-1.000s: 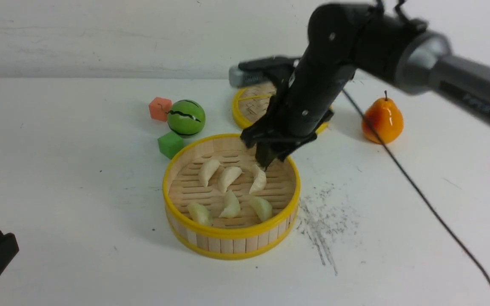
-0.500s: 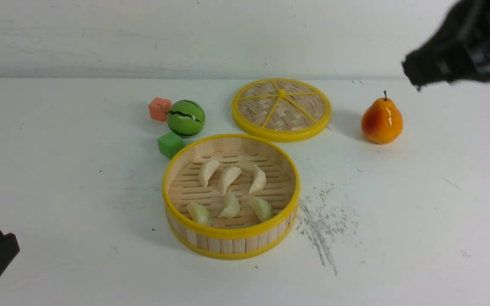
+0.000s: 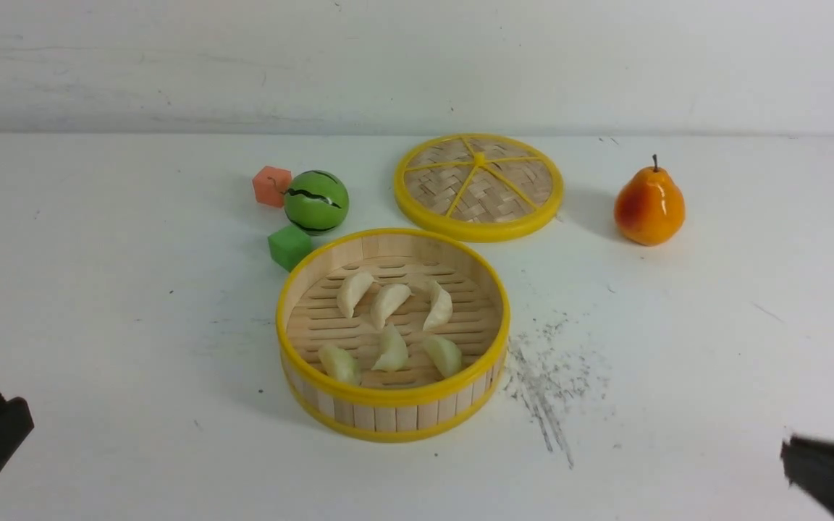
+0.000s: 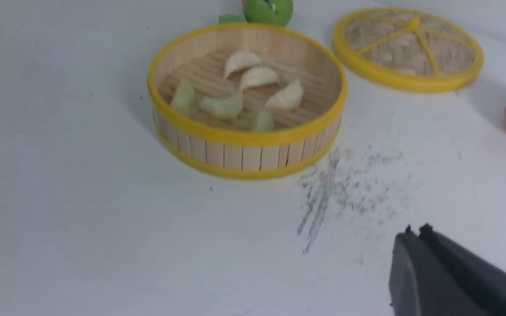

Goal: Put the dumplings into the steamer on the white table.

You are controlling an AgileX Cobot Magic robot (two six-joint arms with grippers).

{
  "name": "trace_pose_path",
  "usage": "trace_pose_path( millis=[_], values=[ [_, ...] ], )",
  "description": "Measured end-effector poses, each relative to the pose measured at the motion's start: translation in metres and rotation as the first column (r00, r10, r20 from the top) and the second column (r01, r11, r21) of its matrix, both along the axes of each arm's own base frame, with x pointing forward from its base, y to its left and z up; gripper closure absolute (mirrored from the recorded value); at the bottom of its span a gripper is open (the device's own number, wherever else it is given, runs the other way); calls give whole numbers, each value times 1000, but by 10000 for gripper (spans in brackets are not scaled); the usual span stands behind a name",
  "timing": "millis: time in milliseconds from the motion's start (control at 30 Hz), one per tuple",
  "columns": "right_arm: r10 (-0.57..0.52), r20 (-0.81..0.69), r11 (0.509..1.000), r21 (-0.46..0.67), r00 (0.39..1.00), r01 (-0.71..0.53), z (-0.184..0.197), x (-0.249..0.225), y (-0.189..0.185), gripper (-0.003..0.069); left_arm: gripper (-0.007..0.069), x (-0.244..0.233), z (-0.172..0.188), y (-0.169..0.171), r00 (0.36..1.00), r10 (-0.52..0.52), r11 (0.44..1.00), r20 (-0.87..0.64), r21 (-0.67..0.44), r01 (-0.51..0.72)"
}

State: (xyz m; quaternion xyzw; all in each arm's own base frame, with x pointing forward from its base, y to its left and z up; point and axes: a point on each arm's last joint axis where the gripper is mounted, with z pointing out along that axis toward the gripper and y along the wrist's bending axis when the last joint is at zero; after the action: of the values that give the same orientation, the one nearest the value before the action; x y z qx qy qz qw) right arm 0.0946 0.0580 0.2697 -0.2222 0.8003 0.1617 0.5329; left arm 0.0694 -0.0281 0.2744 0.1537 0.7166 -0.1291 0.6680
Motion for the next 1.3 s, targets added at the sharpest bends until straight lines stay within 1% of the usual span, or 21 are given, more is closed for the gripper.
trace_pose_path(
  millis=[33,133,167,233,300,400,500,533,567,600,633,733,767,800,867,900,967,1033,1133,1300],
  values=[
    [-3,-19,1000,7,1000,3,-16,-6,-3,674,501,0,0,0,1000,0,1000,0,0,0],
    [-6,-62,1000,-5,998,6,-44,-15,-8,673,496,0,0,0,1000,1,1000,-1,1,-1],
    [-6,-67,1000,-8,998,6,-47,-16,-8,672,496,0,0,0,1000,1,1000,-1,1,-1],
    [-8,-97,1000,-31,995,5,-65,-21,-11,670,494,0,0,0,1000,2,1000,-3,1,-2],
    [-7,-100,999,-43,995,3,-69,-22,-12,670,492,0,0,0,1000,2,1000,-3,1,-2],
    [-3,-65,997,-79,998,-2,-71,-22,-14,670,487,0,0,0,1000,2,1000,-4,2,-2],
    [-17,37,997,-79,999,20,-71,-23,-18,670,482,0,0,0,1000,2,1000,-4,2,-2],
    [-39,80,996,-71,996,45,-71,-24,-21,670,481,0,0,0,1000,2,1000,-5,2,-2],
    [-43,80,996,-75,996,49,-72,-24,-21,670,481,0,0,0,1000,2,1000,-5,2,-2],
    [-89,147,993,-58,985,99,-71,-26,-27,670,480,0,-1,0,1000,1,1000,-5,2,-1],
    [-123,181,990,-48,976,134,-72,-28,-31,669,478,0,-1,0,1000,3,1000,-5,2,-3],
    [-258,236,965,26,937,260,-78,-34,-41,668,475,0,-1,0,1000,3,1000,-6,3,-3],
    [-259,241,965,30,935,259,-78,-35,-41,669,475,0,-1,0,1000,3,1000,-6,3,-3],
    [-361,248,933,106,899,345,-80,-38,-47,669,475,0,-1,0,1000,2,1000,-7,3,-2],
    [-449,223,893,150,865,425,-81,-39,-51,667,475,0,-1,0,1000,3,1000,-6,3,-3],
    [-447,215,894,153,868,422,-82,-39,-52,667,474,0,-1,0,1000,3,1000,-6,3,-3],
    [-508,176,860,169,843,482,-85,-39,-55,667,473,0,-1,0,1000,5,1000,-9,4,-4],
    [-544,128,837,155,829,525,-89,-40,-57,667,471,0,-1,1,1000,7,1000,-13,6,-7],
    [-553,74,830,129,830,542,-94,-41,-58,667,470,0,-2,1,1000,9,1000,-19,9,-9],
    [-555,38,829,117,831,548,-96,-42,-57,666,462,0,-2,1,1000,9,1000,-19,9,-9]
  ],
)
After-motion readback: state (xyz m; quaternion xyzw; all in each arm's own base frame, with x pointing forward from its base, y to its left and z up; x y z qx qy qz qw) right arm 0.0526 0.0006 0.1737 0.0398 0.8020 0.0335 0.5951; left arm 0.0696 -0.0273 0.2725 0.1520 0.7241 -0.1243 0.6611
